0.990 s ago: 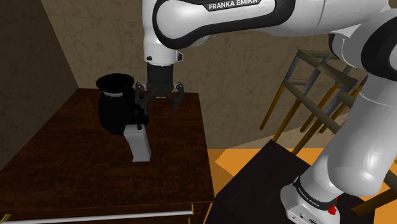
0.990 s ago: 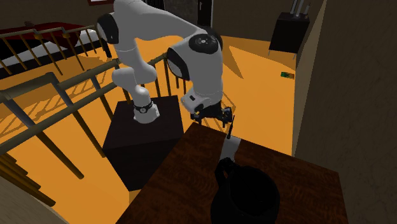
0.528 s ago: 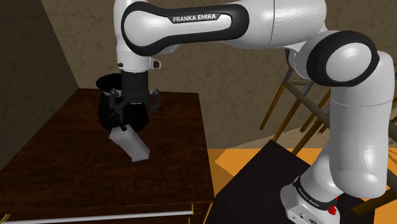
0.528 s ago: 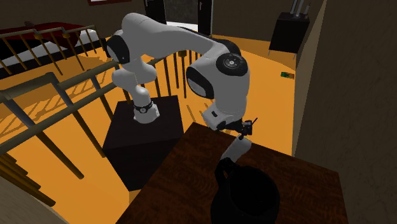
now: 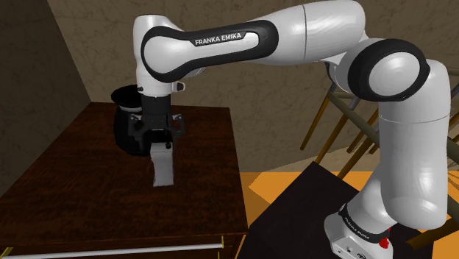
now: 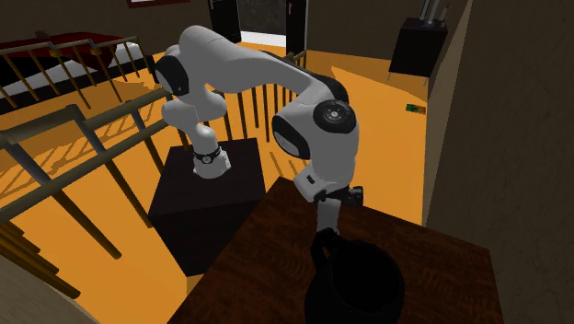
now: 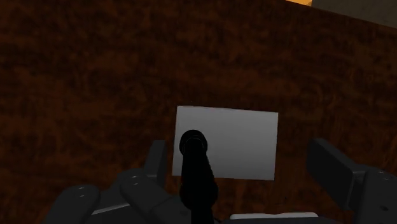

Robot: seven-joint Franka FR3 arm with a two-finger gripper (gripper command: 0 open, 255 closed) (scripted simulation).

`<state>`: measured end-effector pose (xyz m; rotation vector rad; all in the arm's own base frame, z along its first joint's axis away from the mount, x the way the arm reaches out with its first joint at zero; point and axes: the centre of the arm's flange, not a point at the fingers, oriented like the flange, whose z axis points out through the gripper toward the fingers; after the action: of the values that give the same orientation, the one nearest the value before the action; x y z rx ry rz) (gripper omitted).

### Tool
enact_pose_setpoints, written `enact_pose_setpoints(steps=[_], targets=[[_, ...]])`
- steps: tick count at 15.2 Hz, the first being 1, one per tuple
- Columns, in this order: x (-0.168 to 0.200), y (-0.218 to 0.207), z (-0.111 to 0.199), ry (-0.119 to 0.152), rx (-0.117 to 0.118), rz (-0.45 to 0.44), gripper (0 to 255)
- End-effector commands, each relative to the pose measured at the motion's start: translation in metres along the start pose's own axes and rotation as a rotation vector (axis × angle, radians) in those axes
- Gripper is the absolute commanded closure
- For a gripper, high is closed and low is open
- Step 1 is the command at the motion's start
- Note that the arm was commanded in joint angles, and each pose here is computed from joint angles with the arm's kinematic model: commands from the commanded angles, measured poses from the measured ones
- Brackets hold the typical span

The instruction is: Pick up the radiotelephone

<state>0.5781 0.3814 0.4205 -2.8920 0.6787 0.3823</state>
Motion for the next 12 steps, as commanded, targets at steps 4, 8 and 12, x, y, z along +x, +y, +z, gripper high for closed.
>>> enact_pose_setpoints(steps=[4,8,12], targets=[[0.0,0.001,0.002,0.0,0.0,0.0,255],[0.0,0.001,0.002,0.0,0.0,0.0,255],[-0.002,0.0,-0.008,0.0,0.0,0.0,255]])
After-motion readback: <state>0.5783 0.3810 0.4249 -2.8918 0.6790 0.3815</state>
